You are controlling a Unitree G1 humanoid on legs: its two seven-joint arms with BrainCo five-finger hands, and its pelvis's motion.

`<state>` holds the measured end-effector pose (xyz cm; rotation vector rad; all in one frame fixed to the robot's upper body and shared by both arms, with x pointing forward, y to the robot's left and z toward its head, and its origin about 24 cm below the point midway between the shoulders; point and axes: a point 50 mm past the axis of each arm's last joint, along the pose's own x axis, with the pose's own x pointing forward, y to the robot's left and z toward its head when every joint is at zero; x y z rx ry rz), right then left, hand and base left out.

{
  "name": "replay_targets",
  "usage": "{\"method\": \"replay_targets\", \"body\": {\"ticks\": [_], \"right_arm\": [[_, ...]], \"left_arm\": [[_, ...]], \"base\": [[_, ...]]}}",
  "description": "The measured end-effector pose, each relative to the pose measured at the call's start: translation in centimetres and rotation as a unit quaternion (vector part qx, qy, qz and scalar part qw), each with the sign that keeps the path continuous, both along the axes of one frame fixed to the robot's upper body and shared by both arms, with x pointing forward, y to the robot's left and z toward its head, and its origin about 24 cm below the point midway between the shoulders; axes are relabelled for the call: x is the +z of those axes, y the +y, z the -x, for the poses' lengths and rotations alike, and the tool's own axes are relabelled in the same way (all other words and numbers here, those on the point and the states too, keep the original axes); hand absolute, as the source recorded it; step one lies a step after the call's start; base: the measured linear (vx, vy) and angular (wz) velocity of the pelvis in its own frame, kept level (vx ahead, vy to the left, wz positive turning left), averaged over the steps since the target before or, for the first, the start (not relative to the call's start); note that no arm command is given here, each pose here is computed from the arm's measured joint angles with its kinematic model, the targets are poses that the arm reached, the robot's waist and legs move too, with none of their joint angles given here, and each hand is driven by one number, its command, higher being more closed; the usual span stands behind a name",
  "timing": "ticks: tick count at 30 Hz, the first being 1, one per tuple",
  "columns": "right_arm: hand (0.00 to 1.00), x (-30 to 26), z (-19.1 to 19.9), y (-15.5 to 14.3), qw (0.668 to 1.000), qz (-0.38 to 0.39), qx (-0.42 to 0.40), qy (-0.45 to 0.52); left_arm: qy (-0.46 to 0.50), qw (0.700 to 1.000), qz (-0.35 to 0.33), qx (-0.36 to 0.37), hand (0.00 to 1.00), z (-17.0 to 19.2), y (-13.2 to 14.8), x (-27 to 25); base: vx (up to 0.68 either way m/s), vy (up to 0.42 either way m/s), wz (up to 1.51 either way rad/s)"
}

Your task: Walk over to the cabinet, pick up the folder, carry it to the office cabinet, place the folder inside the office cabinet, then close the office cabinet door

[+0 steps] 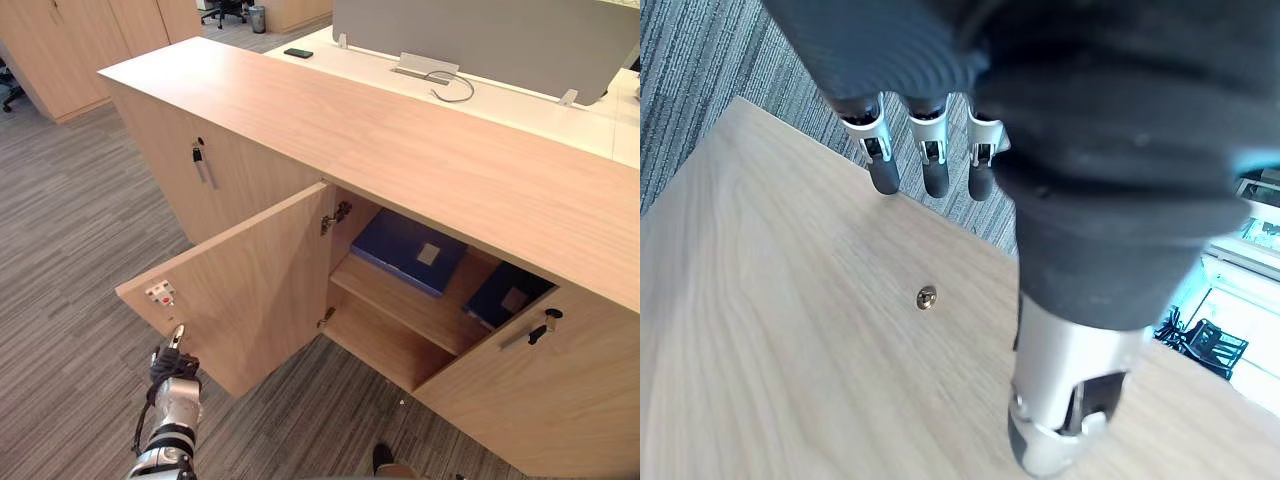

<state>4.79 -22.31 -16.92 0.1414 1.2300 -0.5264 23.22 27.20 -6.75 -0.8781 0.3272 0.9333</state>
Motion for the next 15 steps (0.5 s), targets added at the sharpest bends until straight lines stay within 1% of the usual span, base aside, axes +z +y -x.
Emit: {"method": "replay_targets", "body": {"ticks": [4,7,9,10,11,12,13,14,15], "right_arm": [[0.00,0.0,0.1,0.1,1.000,-0.005,-0.011,0.001],[0.00,-0.1,0.1,0.2,1.000,-0.007,-0.013,0.001],[0.00,-0.1,0.1,0.2,1.000,-0.007,-0.013,0.001],[0.00,-0.1,0.1,0.3,1.000,-0.008,-0.013,0.000],[0.00,-0.1,0.1,0.3,1.000,-0.008,-0.014,0.000],[0.00,-0.1,0.2,0.4,1.000,-0.010,-0.017,0.000],[0.00,-0.1,0.3,0.5,1.000,-0.010,-0.020,0.001],[0.00,-0.1,0.6,0.4,1.000,-0.010,-0.026,0.002],[0.00,-0.1,0.7,0.3,0.999,-0.010,-0.032,0.002]], "left_arm": [[-0.004,0.999,0.010,0.033,0.00,-0.4,0.1,0.4],[-0.005,0.999,0.005,0.035,0.00,-0.6,-0.3,0.6],[0.007,0.999,-0.034,0.001,0.00,-1.0,-0.7,1.1],[0.015,0.997,-0.069,-0.037,0.00,-1.1,-1.1,1.3],[0.031,0.985,-0.136,-0.099,0.00,-1.2,-1.6,1.7],[0.044,0.975,-0.172,-0.136,0.00,-1.0,-1.9,1.6],[0.052,0.967,-0.192,-0.161,0.00,-0.7,-2.2,1.5],[0.067,0.945,-0.236,-0.217,0.00,0.0,-2.7,1.3],[0.070,0.937,-0.248,-0.236,0.00,0.2,-3.1,1.3]], "base": [[0.00,0.000,0.00],[0.00,0.000,0.00],[0.00,0.000,0.00],[-0.02,-0.004,0.03],[0.00,0.000,0.00],[0.00,0.000,0.00],[0.00,0.000,0.00],[0.00,0.000,0.00],[0.02,0.002,0.04]]}}
